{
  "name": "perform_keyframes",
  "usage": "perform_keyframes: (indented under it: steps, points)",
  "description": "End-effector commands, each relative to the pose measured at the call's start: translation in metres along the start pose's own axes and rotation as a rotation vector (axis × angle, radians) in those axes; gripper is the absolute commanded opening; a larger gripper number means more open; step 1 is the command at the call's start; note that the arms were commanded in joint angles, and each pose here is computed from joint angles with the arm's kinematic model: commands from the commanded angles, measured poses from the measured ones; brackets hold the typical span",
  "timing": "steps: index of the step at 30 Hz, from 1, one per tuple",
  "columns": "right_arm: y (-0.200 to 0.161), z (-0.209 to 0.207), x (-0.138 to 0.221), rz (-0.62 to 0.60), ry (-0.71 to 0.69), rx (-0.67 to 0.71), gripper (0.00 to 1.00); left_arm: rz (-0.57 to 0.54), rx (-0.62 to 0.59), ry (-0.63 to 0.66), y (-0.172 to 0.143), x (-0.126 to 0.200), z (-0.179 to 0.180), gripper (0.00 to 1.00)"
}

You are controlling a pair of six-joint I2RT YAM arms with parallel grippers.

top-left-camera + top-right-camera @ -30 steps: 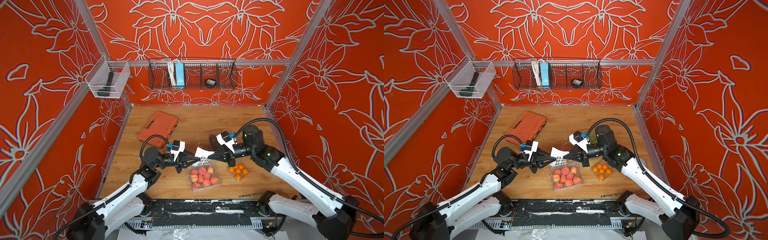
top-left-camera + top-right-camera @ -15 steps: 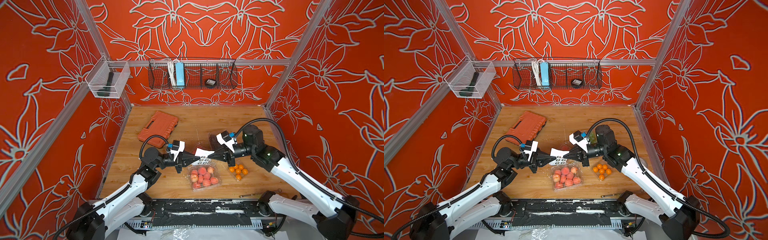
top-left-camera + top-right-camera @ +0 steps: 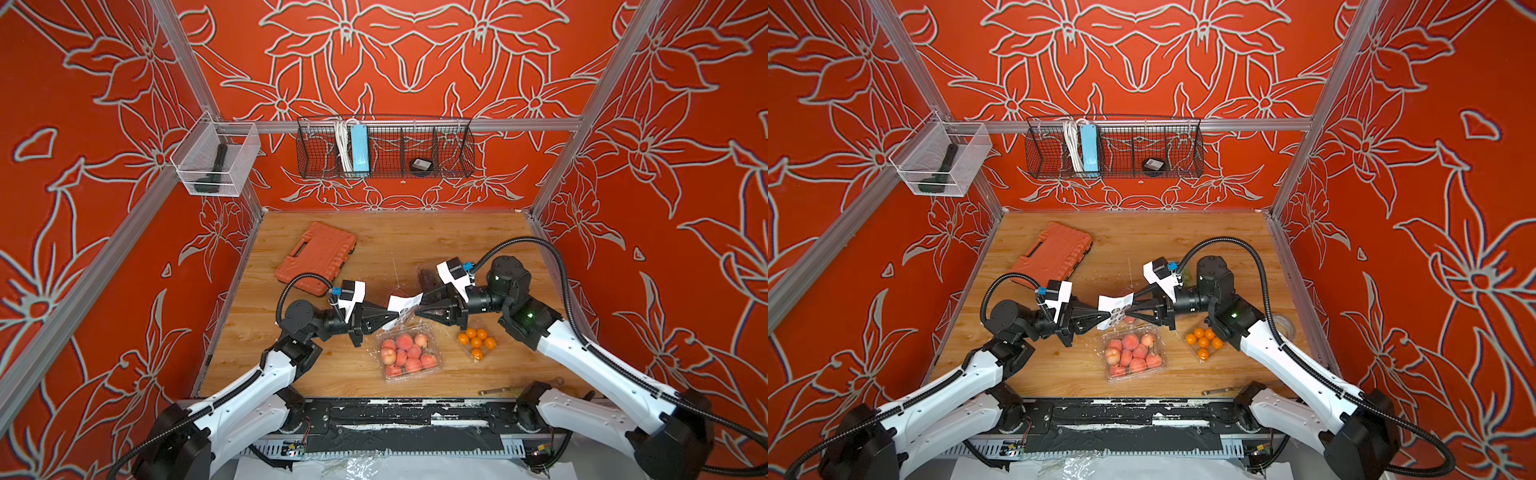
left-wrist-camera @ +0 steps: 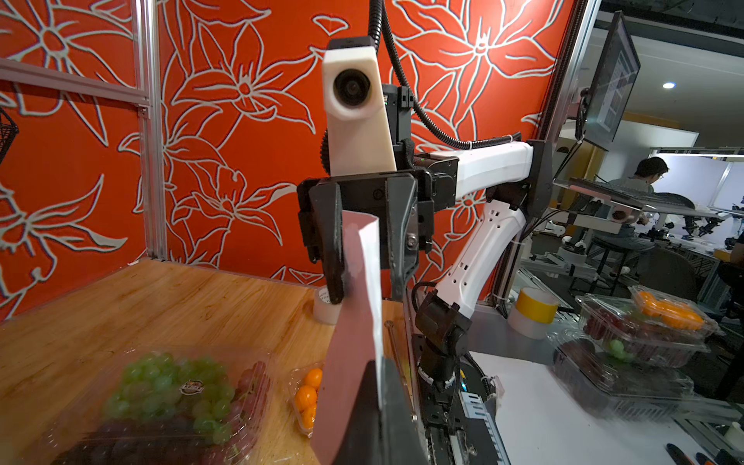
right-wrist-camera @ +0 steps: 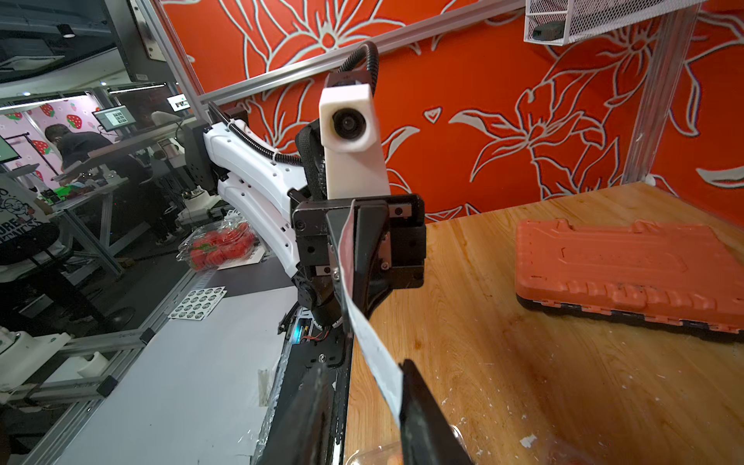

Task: Label fruit boxes
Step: Adjust the label sticker.

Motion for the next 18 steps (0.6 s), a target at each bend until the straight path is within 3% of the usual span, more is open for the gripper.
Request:
perform_keyframes:
  steps: [1, 9, 14, 18]
  points:
    - [0.012, 0.004, 0.002, -0.097, 0.037, 0.037, 0.32, -0.054, -0.012, -0.023, 0.008, 0.003, -0.006, 0.00]
    - [0.015, -0.003, -0.007, -0.139, 0.071, 0.013, 0.32, -0.088, -0.005, -0.044, 0.010, 0.005, -0.011, 0.00]
    - [0.016, -0.007, -0.011, -0.152, 0.078, 0.003, 0.19, -0.110, -0.008, -0.041, 0.012, 0.007, -0.014, 0.00]
    - [0.013, -0.006, -0.014, -0.146, 0.115, 0.002, 0.28, -0.105, -0.006, -0.056, 0.012, 0.006, -0.016, 0.00]
Point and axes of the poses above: each gripper's point midway between its finger pads, its own x axis back along the fingers, its own z axis along the line the jaws close on, y = z × x, the point moved 6 cm from there along x, back along the fingers, and after that the axes turned 11 degrees about x, right-handed, at the moved point
